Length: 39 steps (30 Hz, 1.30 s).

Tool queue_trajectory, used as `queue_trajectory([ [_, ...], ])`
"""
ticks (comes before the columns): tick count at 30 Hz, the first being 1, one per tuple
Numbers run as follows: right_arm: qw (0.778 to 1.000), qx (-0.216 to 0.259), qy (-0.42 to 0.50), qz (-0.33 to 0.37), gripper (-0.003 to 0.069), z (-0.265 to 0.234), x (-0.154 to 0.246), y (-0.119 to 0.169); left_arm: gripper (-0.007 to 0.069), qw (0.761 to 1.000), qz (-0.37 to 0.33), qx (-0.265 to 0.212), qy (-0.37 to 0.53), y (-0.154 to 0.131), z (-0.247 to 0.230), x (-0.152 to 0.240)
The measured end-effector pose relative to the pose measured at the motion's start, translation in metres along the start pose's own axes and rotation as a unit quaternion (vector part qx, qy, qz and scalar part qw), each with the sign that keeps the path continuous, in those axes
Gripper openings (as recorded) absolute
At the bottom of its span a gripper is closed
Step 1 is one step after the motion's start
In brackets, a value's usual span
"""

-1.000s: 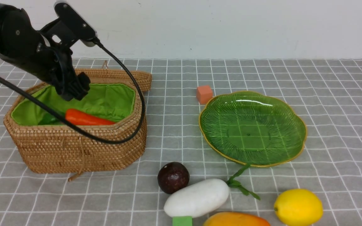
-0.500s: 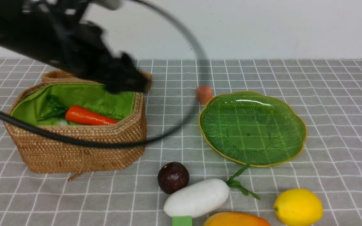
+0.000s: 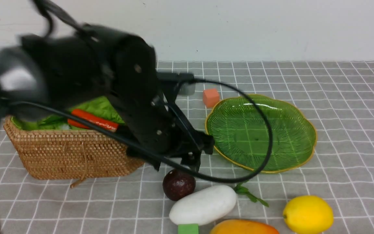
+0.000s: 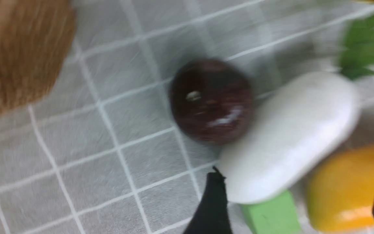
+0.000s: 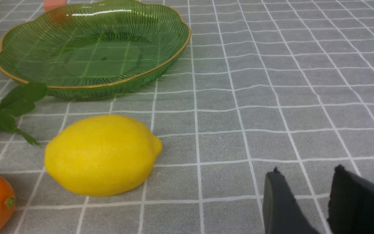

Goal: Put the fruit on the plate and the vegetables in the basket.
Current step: Grab a mangosteen with your left arm and put it on the plate on the right

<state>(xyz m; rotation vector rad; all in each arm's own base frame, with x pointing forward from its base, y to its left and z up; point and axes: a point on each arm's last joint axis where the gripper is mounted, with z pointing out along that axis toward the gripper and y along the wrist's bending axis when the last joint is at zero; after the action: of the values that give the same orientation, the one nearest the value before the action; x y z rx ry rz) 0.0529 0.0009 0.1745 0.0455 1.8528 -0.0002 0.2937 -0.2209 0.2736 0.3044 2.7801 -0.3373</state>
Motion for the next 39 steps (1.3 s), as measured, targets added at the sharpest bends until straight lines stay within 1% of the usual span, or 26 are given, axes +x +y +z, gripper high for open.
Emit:
queue_trajectory([
  [2,1.000,0.000,0.000,0.000,0.0241,0.000,0.000,0.000,0.0629,1.000,-0.014,-0.020,0.008,0.003,0.015,-0.001],
  [3,1.000,0.000,0.000,0.000,0.0241,0.000,0.000,0.000,0.0630,1.000,-0.013,-0.022,0.009,0.003,0.016,-0.002],
  [5,1.000,0.000,0.000,0.000,0.0241,0.000,0.000,0.000,0.0637,0.999,-0.024,-0.045,0.010,0.007,0.030,-0.004],
  [9,1.000,0.000,0.000,0.000,0.0241,0.000,0.000,0.000,0.0637,0.997,-0.046,-0.062,0.007,0.010,0.044,-0.006],
  [14,1.000,0.000,0.000,0.000,0.0241,0.000,0.000,0.000,0.0636,0.996,-0.056,-0.064,0.009,0.010,0.055,-0.006],
  [22,1.000,0.000,0.000,0.000,0.0241,0.000,0.000,0.000,0.0619,0.997,-0.069,-0.041,-0.002,0.006,0.065,-0.009],
  [25,1.000,0.000,0.000,0.000,0.0241,0.000,0.000,0.000,0.0604,0.996,-0.072,-0.043,0.007,0.007,0.074,-0.008],
  [28,1.000,0.000,0.000,0.000,0.0241,0.000,0.000,0.000,0.0561,0.996,-0.073,-0.045,0.016,0.007,0.082,-0.006],
  [29,1.000,0.000,0.000,0.000,0.0241,0.000,0.000,0.000,0.0554,0.996,-0.072,-0.045,0.016,0.007,0.082,-0.006],
  [31,1.000,0.000,0.000,0.000,0.0241,0.000,0.000,0.000,0.0514,0.997,-0.059,-0.045,0.019,0.007,0.082,-0.006],
  [39,1.000,0.000,0.000,0.000,0.0241,0.000,0.000,0.000,0.0506,0.998,-0.027,-0.047,0.023,0.008,0.082,-0.006],
])
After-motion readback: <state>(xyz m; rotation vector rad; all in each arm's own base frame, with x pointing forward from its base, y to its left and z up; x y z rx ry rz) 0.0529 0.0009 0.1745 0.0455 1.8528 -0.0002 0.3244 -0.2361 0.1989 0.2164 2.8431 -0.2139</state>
